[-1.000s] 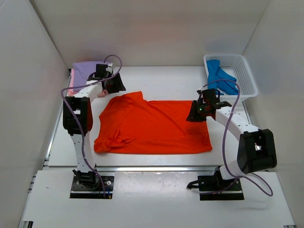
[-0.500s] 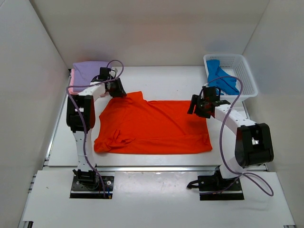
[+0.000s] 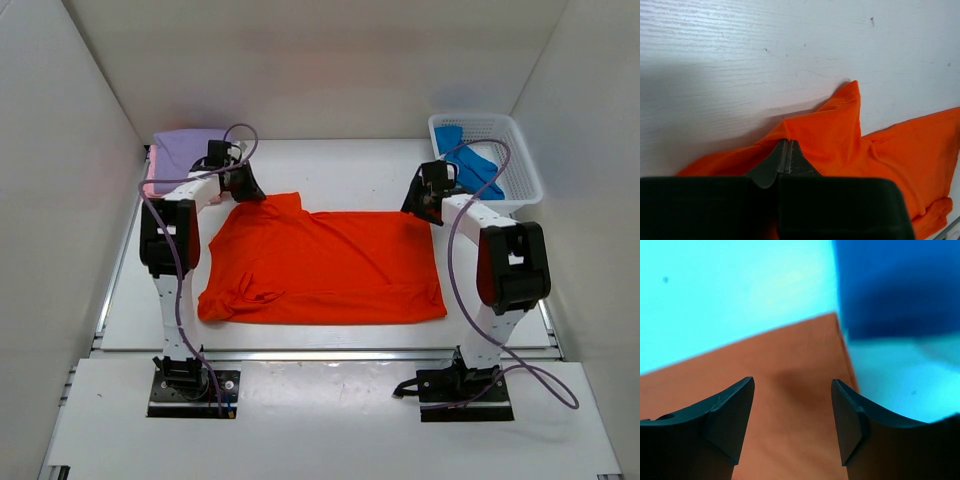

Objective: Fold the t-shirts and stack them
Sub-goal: Grap the side of the flattened tshirt furthest away from the robot with both arms, then fold the other side of the tshirt into a rectangle, then rotate the tshirt 90 degrees

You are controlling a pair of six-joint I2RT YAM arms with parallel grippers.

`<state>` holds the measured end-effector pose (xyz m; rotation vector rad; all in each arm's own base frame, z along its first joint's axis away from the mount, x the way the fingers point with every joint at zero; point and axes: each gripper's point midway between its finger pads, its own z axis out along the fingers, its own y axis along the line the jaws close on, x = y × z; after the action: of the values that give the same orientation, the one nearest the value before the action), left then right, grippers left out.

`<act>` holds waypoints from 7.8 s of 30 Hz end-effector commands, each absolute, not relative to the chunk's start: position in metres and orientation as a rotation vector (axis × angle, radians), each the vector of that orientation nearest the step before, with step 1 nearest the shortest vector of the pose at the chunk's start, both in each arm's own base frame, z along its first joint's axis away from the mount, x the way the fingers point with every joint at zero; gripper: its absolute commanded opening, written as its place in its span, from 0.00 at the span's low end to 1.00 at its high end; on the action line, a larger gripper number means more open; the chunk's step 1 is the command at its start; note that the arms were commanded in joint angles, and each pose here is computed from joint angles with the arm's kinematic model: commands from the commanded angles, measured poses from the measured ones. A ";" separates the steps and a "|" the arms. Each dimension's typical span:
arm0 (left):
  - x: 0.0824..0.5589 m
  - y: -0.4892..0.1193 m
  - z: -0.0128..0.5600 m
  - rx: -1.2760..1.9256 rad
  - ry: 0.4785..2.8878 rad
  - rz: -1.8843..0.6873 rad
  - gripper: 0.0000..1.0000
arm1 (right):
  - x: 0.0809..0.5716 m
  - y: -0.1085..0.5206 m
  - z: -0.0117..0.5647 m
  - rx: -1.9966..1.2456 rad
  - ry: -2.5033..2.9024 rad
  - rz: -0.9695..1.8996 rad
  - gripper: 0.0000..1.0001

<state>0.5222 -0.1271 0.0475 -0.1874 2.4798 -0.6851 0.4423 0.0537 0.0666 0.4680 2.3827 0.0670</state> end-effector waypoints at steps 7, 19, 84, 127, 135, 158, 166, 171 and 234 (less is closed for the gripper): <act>0.531 -0.135 0.137 -0.108 2.281 -0.790 0.00 | 0.478 0.029 0.065 0.560 2.350 -0.046 0.59; 0.523 -0.143 0.134 -0.092 2.294 -0.843 0.00 | 0.487 0.030 0.035 0.561 2.442 -0.094 0.52; 0.236 -0.107 0.108 -0.052 2.351 -0.667 0.01 | 0.288 0.038 0.079 0.401 2.448 0.174 0.00; 0.247 -0.091 0.062 -0.220 2.529 -0.461 0.00 | 0.270 0.046 0.037 0.385 2.590 0.201 0.00; 0.244 -0.094 0.080 -0.192 2.521 -0.500 0.37 | 0.268 0.051 0.045 0.329 2.624 0.178 0.16; 0.252 -0.131 0.044 -0.190 2.602 -0.505 0.33 | 0.336 0.091 0.043 0.043 2.675 0.290 0.00; 0.344 -0.157 0.027 -0.101 2.688 -0.445 0.39 | 0.277 0.092 0.008 0.279 2.845 0.203 0.00; 0.437 -0.201 0.037 0.013 2.648 -0.492 0.35 | 0.217 0.130 -0.011 0.356 2.865 0.322 0.00; 0.141 -0.193 0.021 0.003 2.753 -0.757 0.72 | 0.129 0.230 0.027 0.085 2.706 1.039 0.46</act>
<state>0.1344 -0.1813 0.0243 0.0420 2.7867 -0.7262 0.1265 0.2274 0.0304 0.0814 2.6934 1.0645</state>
